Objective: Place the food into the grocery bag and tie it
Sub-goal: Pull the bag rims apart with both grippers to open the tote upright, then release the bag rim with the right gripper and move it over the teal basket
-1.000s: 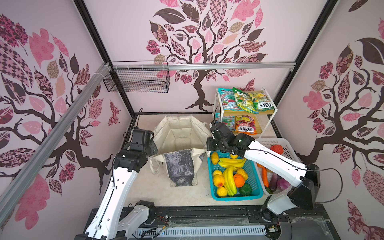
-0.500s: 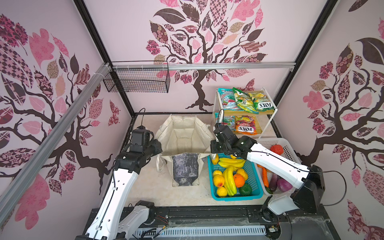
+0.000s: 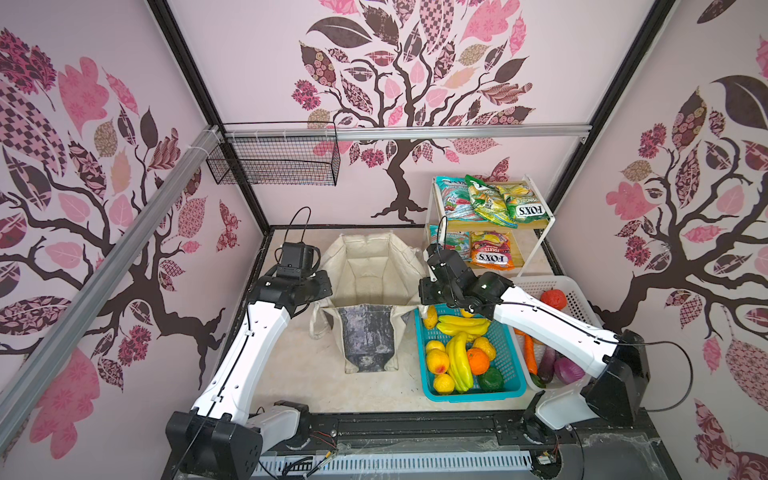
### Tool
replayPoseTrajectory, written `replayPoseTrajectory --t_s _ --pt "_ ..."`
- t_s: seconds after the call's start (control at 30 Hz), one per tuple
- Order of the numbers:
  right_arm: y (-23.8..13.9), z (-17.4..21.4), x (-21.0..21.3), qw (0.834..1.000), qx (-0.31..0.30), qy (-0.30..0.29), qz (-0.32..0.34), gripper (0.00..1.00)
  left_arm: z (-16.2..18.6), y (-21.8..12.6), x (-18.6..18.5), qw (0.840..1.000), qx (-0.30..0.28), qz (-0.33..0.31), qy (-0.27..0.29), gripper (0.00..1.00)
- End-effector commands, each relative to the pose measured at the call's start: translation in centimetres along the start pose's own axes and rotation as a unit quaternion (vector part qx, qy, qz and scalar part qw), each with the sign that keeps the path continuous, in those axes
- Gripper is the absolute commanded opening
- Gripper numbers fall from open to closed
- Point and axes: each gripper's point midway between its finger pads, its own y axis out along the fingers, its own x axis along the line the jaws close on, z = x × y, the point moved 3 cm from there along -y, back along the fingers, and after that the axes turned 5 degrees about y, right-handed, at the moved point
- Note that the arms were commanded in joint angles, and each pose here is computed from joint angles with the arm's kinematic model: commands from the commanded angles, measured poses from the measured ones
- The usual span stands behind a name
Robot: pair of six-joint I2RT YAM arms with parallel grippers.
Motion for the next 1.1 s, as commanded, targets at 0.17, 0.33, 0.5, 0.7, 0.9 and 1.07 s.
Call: replayPoseTrajectory --t_s 0.17,0.33,0.5,0.7,0.9,1.07 --pt "-0.9 -0.4 -2.8 0.999 -0.001 0.01 0.042 0.0 -0.7 -4.8 4.1 0.992 -0.08 -0.092 -0.028 0.0" --pt "-2.0 -0.7 -4.7 0.998 -0.013 0.019 0.056 0.0 -0.4 -5.2 5.9 0.986 -0.073 -0.146 -0.024 0.0" --pt "-0.9 0.2 -4.2 0.999 0.008 0.024 0.04 0.0 0.8 -3.3 4.2 0.995 -0.06 -0.075 -0.032 0.0" --pt "-0.1 0.4 -3.1 0.999 0.02 0.026 0.009 0.0 1.4 -2.4 2.7 0.997 -0.067 -0.014 -0.034 0.0" --pt "-0.2 0.3 -2.1 0.999 0.017 0.024 -0.028 0.08 1.8 -2.0 3.2 0.997 -0.07 -0.029 -0.026 0.0" --pt "-0.8 -0.1 -1.4 0.998 0.005 0.029 -0.052 0.39 2.2 -1.6 3.0 0.997 -0.063 -0.02 -0.026 0.0"
